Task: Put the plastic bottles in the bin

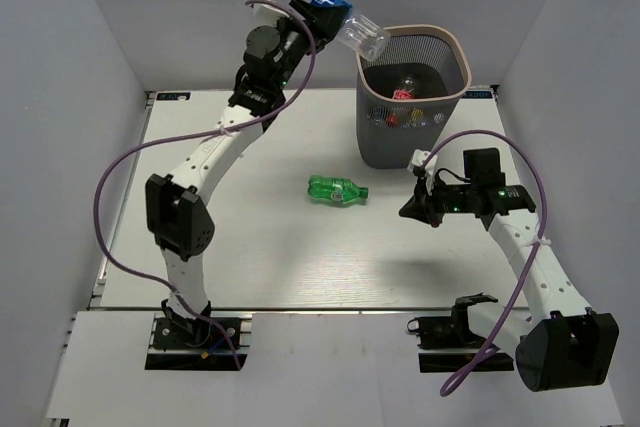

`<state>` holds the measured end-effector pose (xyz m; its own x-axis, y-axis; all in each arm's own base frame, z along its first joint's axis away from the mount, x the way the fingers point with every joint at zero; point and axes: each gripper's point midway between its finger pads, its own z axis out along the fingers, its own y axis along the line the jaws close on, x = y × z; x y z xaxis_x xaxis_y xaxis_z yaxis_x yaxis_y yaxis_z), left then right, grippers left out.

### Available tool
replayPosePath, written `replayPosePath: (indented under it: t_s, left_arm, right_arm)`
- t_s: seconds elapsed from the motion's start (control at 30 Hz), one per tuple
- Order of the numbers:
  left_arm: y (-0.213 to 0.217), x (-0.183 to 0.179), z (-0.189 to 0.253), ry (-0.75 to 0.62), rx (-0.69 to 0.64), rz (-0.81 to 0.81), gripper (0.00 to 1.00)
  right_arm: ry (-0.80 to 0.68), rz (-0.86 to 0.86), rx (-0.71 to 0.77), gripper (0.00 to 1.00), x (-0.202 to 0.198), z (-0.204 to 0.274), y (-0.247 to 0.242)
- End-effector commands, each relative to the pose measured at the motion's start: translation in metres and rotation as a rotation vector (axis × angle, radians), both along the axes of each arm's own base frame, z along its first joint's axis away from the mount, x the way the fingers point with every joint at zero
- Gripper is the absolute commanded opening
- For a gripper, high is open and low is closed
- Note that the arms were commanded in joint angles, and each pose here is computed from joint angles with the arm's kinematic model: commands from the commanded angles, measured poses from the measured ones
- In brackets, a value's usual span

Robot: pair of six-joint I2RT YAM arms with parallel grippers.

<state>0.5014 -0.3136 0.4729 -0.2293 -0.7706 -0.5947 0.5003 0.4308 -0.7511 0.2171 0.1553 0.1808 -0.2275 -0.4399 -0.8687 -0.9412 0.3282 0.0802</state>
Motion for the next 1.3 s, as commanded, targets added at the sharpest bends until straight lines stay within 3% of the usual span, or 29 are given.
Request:
replayPosePath:
  t_s: [0.0,0.13,0.17,0.2,0.23,0.27,0.3,0.33,0.37,0.4,0.47,0.73,0.77,0.8,0.83,0.87,0.9,0.97,1.0,1.07,1.1,1.13,1.2,1.27]
  left_arm:
    - [-0.036,0.007,-0.007,-0.019,-0.001,-0.093,0.09]
    - [-0.065,0.029,-0.011,-0.050,0.018,-0.097,0.19]
    - [-0.070,0.023,0.013,-0.098,-0.009,-0.108,0.20]
    - [-0.080,0.025,0.009,-0.103,0.000,-0.116,0.23]
    - [-0.088,0.041,-0.016,-0.070,0.025,-0.104,0.39]
    - [-0.094,0.037,-0.009,-0.086,0.015,-0.114,0.49]
    - [-0.096,0.041,-0.018,-0.074,0.033,-0.112,0.62]
    - [-0.099,0.041,-0.026,-0.054,0.047,-0.095,0.88]
    - [-0.098,0.040,-0.028,-0.049,0.060,-0.093,0.96]
    - [-0.094,0.040,-0.031,-0.035,0.062,-0.073,1.00]
    - [-0.086,0.034,-0.026,-0.046,0.087,-0.054,1.00]
    - [-0.045,-0.006,0.036,-0.131,0.189,0.027,1.00]
    - [-0.037,-0.014,0.037,-0.122,0.216,0.041,1.00]
    - [-0.029,-0.013,0.004,-0.071,0.293,0.069,1.00]
    - [-0.004,-0.045,0.036,-0.126,0.298,0.098,1.00]
    - [0.008,-0.057,0.030,-0.106,0.308,0.109,1.00]
    - [0.016,-0.059,-0.029,-0.006,0.396,0.101,1.00]
    - [0.063,-0.096,-0.032,0.027,0.430,0.176,1.00]
    - [0.074,-0.105,-0.085,0.118,0.518,0.182,1.00]
    - [0.099,-0.129,-0.120,0.194,0.586,0.207,1.00]
    - [0.110,-0.146,-0.172,0.293,0.669,0.183,1.00]
    - [0.124,-0.166,-0.166,0.292,0.637,0.197,1.00]
    - [0.141,-0.191,-0.211,0.386,0.660,0.193,1.00]
    - [0.160,-0.217,-0.229,0.433,0.621,0.213,1.00]
  right_arm:
    - [-0.009,0.019,0.006,0.00,-0.005,0.000,0.002]
    - [-0.009,0.011,0.018,0.03,-0.008,-0.001,0.002]
    - [-0.008,0.009,0.019,0.05,-0.009,-0.001,0.002]
    - [-0.014,0.009,0.022,0.11,-0.009,0.000,0.002]
    - [-0.003,0.007,0.023,0.17,-0.010,-0.002,0.003]
    - [-0.001,0.000,0.023,0.25,-0.010,-0.003,0.001]
    - [-0.011,0.002,0.022,0.47,-0.009,-0.002,0.002]
    - [-0.001,-0.005,0.026,0.57,-0.010,-0.003,0.002]
    - [-0.002,-0.010,0.024,0.65,-0.010,-0.003,0.001]
    - [-0.011,-0.020,0.022,0.81,-0.007,-0.003,0.001]
    - [-0.023,-0.022,0.025,0.89,-0.006,-0.002,0.001]
    - [-0.216,0.144,0.074,0.90,0.008,-0.006,0.026]
    - [-0.247,0.163,0.064,0.90,0.012,-0.007,0.029]
    - [-0.211,0.195,0.056,0.90,0.013,-0.019,0.038]
    - [-0.229,0.200,0.039,0.90,0.026,-0.021,0.043]
    - [-0.226,0.205,0.027,0.90,0.030,-0.023,0.047]
    - [-0.227,0.220,0.004,0.90,0.037,-0.029,0.058]
    - [-0.238,0.211,-0.033,0.90,0.052,-0.036,0.067]
    - [-0.253,0.190,-0.064,0.90,0.065,-0.040,0.070]
    - [-0.292,0.194,-0.088,0.90,0.080,-0.037,0.086]
    - [-0.270,0.175,-0.120,0.90,0.086,-0.047,0.086]
    - [-0.273,0.180,-0.136,0.90,0.087,-0.049,0.093]
    - [-0.278,0.132,-0.161,0.90,0.104,-0.051,0.098]
    - [-0.314,0.091,-0.174,0.90,0.118,-0.047,0.107]
